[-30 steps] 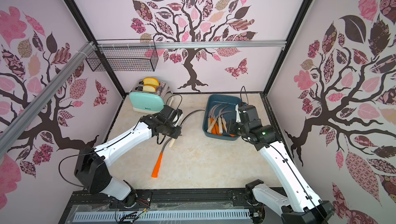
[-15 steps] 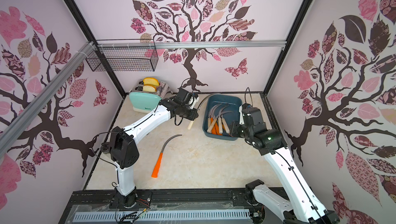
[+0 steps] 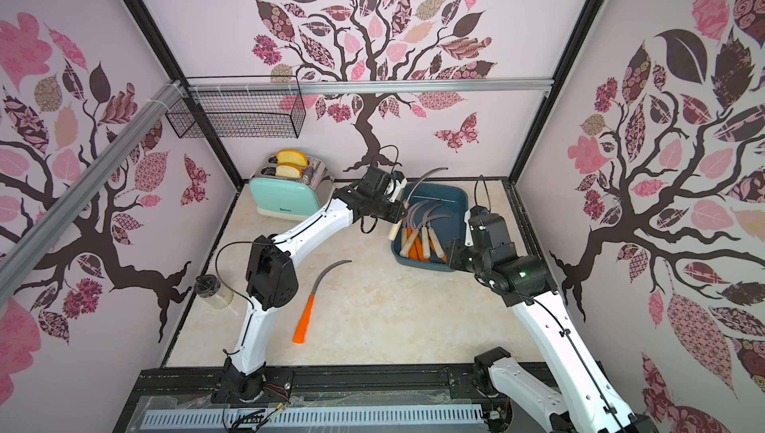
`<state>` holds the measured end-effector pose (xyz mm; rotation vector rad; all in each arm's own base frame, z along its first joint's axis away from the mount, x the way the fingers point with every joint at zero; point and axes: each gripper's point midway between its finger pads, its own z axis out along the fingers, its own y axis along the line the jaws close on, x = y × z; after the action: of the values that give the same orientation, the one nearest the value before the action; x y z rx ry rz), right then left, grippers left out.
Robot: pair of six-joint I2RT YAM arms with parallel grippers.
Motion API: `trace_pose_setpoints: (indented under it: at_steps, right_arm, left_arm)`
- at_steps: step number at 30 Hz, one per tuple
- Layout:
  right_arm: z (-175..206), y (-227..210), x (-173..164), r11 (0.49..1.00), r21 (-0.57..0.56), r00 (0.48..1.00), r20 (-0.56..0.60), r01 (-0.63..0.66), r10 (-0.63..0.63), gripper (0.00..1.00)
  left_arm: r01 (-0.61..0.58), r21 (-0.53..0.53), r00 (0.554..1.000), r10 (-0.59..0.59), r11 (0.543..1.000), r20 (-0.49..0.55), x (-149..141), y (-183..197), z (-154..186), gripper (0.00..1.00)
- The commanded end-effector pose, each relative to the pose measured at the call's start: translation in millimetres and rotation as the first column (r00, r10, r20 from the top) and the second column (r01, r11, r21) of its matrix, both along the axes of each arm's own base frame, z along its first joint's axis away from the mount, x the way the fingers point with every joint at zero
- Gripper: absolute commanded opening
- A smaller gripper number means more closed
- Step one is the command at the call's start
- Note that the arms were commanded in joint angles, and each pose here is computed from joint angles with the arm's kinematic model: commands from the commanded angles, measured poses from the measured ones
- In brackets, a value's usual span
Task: Put small sickles into storage boxes
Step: Place the sickle in the storage box.
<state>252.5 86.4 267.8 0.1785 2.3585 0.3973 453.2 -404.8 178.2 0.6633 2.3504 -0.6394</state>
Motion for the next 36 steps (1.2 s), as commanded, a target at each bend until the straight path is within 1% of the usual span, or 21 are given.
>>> trace_pose_setpoints:
  at_steps: [1, 5, 8, 13, 20, 30, 36]
  right_arm:
    - [1.0, -5.2, -3.4, 1.0, -0.01, 1.0, 0.005, 0.017, -0.016, 0.46]
    - [-1.9, -6.9, -5.4, 1.0, -0.022, 1.0, -0.001, 0.015, -0.015, 0.46]
    - [-3.1, -7.8, -7.0, 1.0, -0.026, 1.0, -0.002, 0.016, -0.016, 0.46]
    - [-6.5, -8.6, -8.3, 0.999, -0.03, 1.0, -0.007, 0.016, -0.016, 0.46]
    - [-9.4, -8.6, -8.9, 0.999, -0.032, 1.0, -0.011, 0.013, -0.014, 0.46]
    - [-14.0, -8.9, -10.4, 0.999, -0.033, 1.0, -0.018, 0.014, -0.014, 0.46]
    - [-18.0, -9.6, -12.1, 0.999, -0.033, 1.0, -0.024, 0.016, -0.017, 0.46]
  left_arm:
    - [-0.003, -0.056, 1.0, 0.004, 0.998, 0.018, 9.3, -16.8, 10.0, 0.0]
    - [0.003, -0.056, 0.999, -0.001, 0.998, 0.035, 11.0, -29.4, 5.6, 0.0]
    - [0.003, -0.026, 0.998, -0.001, 1.0, 0.058, 9.8, -34.8, 1.0, 0.0]
    - [-0.003, -0.017, 1.0, 0.003, 1.0, 0.019, 6.8, -37.8, -12.8, 0.0]
    - [-0.006, 0.027, 0.999, 0.007, 1.0, -0.034, 1.0, -33.5, -38.8, 0.0]
    - [-0.004, 0.025, 0.997, 0.006, 1.0, -0.072, -2.8, -37.0, -53.6, 0.0]
    - [-0.001, 0.045, 0.994, 0.006, 0.999, -0.106, -7.1, -35.8, -69.4, 0.0]
